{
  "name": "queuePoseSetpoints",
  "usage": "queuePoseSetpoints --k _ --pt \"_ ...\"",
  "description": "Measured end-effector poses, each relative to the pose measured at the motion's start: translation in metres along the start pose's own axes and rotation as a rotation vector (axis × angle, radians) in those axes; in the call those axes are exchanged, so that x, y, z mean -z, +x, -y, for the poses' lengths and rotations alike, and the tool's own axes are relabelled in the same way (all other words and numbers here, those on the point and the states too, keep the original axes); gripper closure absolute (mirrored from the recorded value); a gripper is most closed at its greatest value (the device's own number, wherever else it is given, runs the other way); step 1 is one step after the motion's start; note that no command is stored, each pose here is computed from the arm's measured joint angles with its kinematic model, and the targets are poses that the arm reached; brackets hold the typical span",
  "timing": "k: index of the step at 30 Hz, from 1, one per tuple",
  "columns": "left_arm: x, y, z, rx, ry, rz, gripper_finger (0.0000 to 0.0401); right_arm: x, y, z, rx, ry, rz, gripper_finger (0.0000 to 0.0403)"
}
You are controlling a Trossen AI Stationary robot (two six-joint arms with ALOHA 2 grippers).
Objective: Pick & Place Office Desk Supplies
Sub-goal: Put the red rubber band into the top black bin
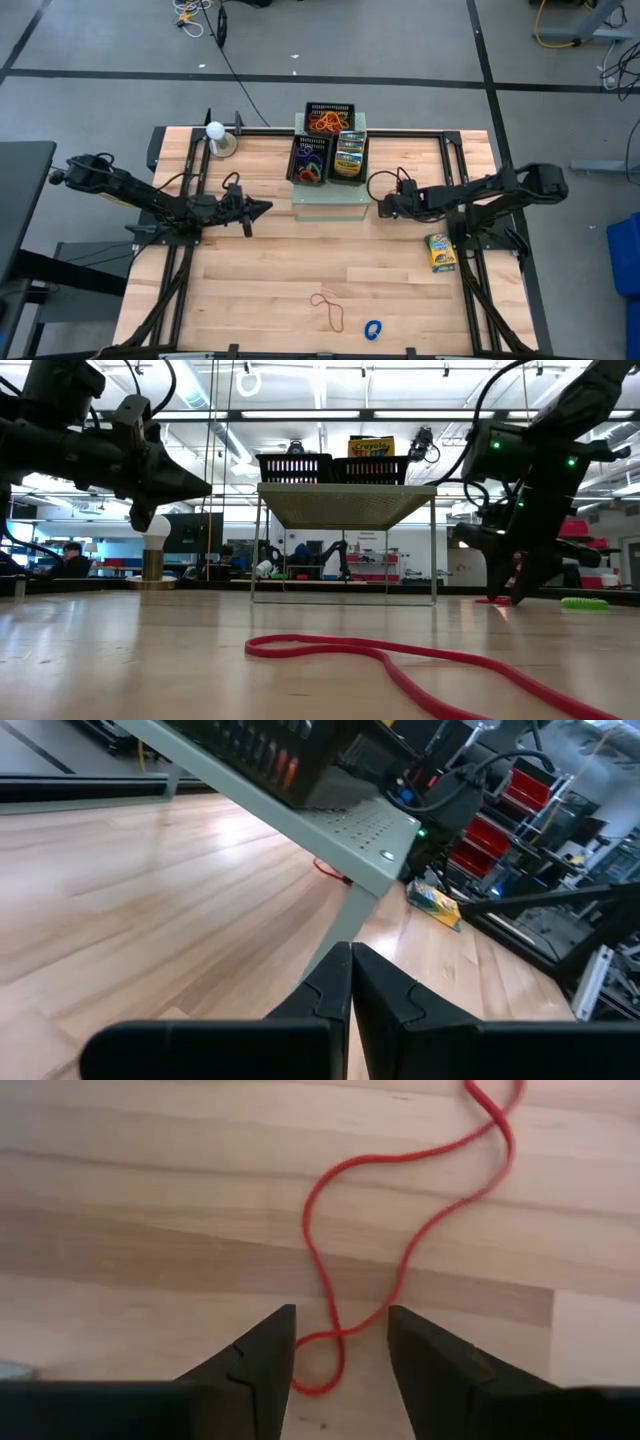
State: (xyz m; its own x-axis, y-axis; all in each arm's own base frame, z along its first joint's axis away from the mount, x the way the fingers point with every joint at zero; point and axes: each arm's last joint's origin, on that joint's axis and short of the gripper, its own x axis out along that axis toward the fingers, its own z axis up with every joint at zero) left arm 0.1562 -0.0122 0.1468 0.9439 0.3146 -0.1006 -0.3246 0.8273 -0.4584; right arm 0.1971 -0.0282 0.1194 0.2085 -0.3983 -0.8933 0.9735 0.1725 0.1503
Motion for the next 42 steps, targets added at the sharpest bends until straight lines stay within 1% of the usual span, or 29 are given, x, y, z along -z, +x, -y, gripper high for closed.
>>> queuePoseSetpoints --k 5,11,13,15,18,22,24,27,31,36,42 --pt "0.000 0.000 0.000 -0.016 0.008 0.009 0.0384 0.000 0.003 -0.001 0.014 -0.004 -0.006 0.0273" --pt "0.000 0.000 -0.001 -0.041 0.022 0.017 0.0384 0.001 0.002 0.002 0.039 -0.037 -0.019 0.0350" --pt "0.000 0.000 -0.002 -0.056 0.023 0.026 0.0384 -0.001 -0.002 0.001 0.036 -0.044 -0.031 0.0374" --pt "-0.001 0.000 -0.002 -0.063 0.020 0.031 0.0384 -0.002 -0.008 0.002 0.033 -0.077 -0.066 0.0393" --pt "-0.001 0.000 -0.002 -0.062 0.018 0.030 0.0384 -0.010 -0.025 -0.001 0.007 -0.122 -0.062 0.0397" --pt "-0.001 0.000 -0.002 -0.061 -0.001 0.031 0.0384 -0.022 -0.051 -0.002 0.007 -0.159 -0.036 0.0399" --pt "0.000 0.000 -0.002 -0.063 0.000 0.029 0.0384 -0.031 -0.068 -0.006 -0.008 -0.172 0.000 0.0400" --pt "0.000 0.000 -0.002 -0.063 0.002 0.028 0.0384 -0.043 -0.093 -0.011 0.011 -0.199 0.054 0.0400" --pt "0.000 0.000 -0.003 -0.067 0.005 0.023 0.0384 -0.063 -0.129 -0.022 0.019 -0.244 0.155 0.0401" --pt "0.001 0.000 -0.004 -0.099 0.007 0.028 0.0384 -0.086 -0.170 -0.033 -0.011 -0.261 0.300 0.0402" --pt "0.000 0.000 -0.004 -0.098 0.005 0.034 0.0384 -0.107 -0.208 -0.040 -0.051 -0.296 0.445 0.0402"
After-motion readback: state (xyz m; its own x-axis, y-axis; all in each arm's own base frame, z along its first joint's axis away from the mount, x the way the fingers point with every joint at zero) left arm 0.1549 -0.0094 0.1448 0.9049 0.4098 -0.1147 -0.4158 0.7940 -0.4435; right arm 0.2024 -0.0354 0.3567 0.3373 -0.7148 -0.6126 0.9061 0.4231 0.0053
